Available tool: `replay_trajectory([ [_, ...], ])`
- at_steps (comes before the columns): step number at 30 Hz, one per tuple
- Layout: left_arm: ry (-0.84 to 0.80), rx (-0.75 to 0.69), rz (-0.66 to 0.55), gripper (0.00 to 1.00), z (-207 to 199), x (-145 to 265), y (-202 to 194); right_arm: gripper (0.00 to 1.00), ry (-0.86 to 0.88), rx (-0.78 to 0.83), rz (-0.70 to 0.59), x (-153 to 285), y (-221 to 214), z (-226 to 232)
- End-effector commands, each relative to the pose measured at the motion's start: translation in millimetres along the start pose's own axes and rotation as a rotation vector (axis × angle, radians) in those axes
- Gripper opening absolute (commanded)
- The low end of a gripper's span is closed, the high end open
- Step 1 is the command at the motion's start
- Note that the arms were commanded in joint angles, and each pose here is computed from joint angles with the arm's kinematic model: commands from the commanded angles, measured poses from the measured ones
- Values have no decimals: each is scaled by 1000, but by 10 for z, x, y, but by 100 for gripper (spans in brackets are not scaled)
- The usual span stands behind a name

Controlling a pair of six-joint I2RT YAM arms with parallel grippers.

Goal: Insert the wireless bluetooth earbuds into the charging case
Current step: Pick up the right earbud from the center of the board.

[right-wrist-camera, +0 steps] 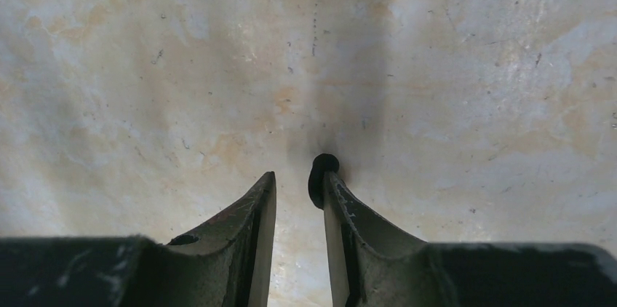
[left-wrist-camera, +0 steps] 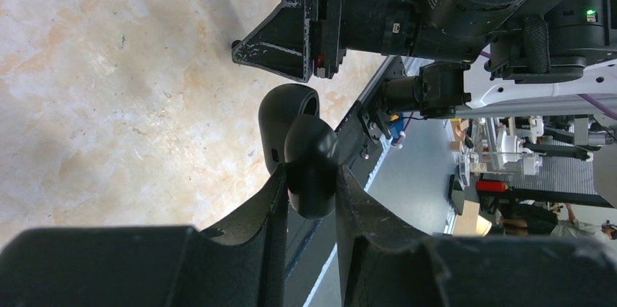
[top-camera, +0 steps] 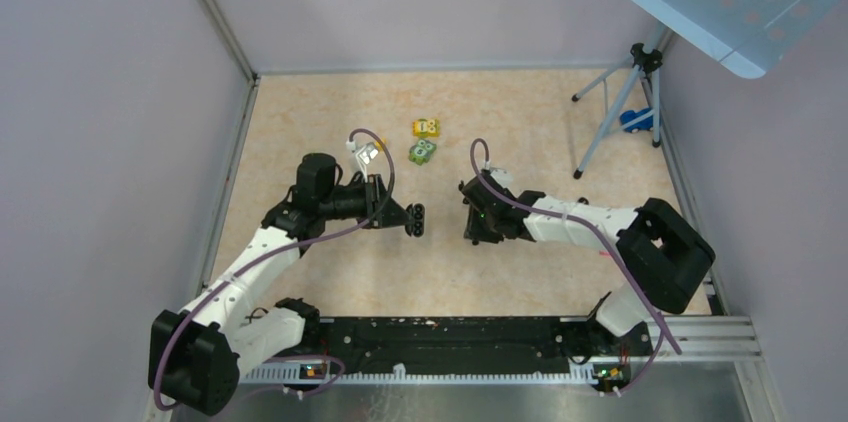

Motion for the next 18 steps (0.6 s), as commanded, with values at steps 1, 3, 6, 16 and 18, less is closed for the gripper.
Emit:
replay_trajectory([
  [1,-49,-44,-20,0,-89,13,55,29,-48,37,-3,93,-5,-72],
  [3,-51,-46,-20,0,-90,12,53,26,-58,40,-2,92,-16,-94],
  [6,-52,-46,-20,0,-95,16,54,20,-72,39,-3,98,-15,-119],
  [16,-49,-50,-19,0,-92,25,41,0,-78,30,-40,237,33,-170],
  [18,-50,-56,-21,0,-101,32,43,0,-28,41,-78,349,80,-136],
])
Point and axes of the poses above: each gripper's point midway between its finger pads, its own x axis back along the fingers, its own z axis along the line the jaws close on, y = z × x, the point moved 3 cm from there along x, back along the fingers, and after that the axes turned 9 degrees about x, right-handed, at the moved point
